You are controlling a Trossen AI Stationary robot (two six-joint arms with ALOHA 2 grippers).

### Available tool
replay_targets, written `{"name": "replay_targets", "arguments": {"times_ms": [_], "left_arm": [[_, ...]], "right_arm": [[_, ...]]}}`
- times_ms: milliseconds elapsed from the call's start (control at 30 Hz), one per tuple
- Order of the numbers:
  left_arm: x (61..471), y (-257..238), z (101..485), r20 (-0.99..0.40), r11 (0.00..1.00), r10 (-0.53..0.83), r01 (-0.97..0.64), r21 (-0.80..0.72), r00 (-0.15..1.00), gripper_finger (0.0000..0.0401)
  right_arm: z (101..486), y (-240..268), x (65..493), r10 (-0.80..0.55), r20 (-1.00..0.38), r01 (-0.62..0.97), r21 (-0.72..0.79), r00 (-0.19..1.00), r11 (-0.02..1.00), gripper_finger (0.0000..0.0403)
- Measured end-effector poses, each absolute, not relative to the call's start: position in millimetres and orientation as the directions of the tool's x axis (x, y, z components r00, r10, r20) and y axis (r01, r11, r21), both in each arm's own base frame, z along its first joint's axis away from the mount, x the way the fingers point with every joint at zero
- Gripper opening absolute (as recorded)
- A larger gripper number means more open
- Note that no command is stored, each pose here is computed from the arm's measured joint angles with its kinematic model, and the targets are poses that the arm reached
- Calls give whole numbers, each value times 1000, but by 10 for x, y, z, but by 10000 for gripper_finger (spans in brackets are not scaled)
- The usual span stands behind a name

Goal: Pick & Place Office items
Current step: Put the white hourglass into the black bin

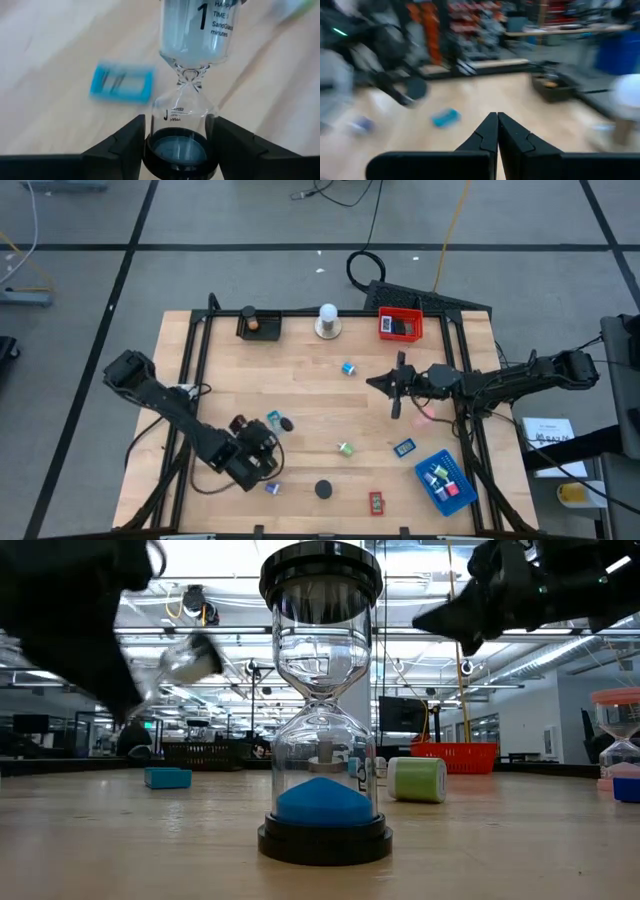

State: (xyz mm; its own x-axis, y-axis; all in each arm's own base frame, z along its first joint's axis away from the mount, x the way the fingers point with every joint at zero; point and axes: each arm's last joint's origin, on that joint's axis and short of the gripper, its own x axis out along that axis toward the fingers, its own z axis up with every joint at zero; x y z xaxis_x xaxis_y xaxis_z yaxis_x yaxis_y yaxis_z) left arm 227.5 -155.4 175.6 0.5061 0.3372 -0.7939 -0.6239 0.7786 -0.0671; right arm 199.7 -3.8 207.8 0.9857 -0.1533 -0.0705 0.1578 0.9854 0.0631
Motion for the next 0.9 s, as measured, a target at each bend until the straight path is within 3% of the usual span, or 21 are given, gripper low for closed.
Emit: {"name": "replay_targets", "arguments": {"times_ms": [167,367,500,700,900], "left_arm": [[2471,-1309,1655,-642,878,235,-443,-181,730,201],[2598,-830,1541,-300,946,92,-177,-271,950,198],[2625,-535,1561,-168,968,20,-61,-242,986,190],[2674,-263,1579,-148,986,-27,2,-166,989,183],[2688,-133,1611,-117,990,-47,31,-137,992,176]], "right_arm": [[2053,-29,2118,-61,0,59,258,998,964,20],[1949,61,2335,7,31,-19,389,999,921,98],[2007,116,2616,25,20,-31,396,999,918,170],[2188,117,2994,47,62,-67,389,997,919,276],[2248,109,3143,49,46,-62,353,998,934,330]]}}
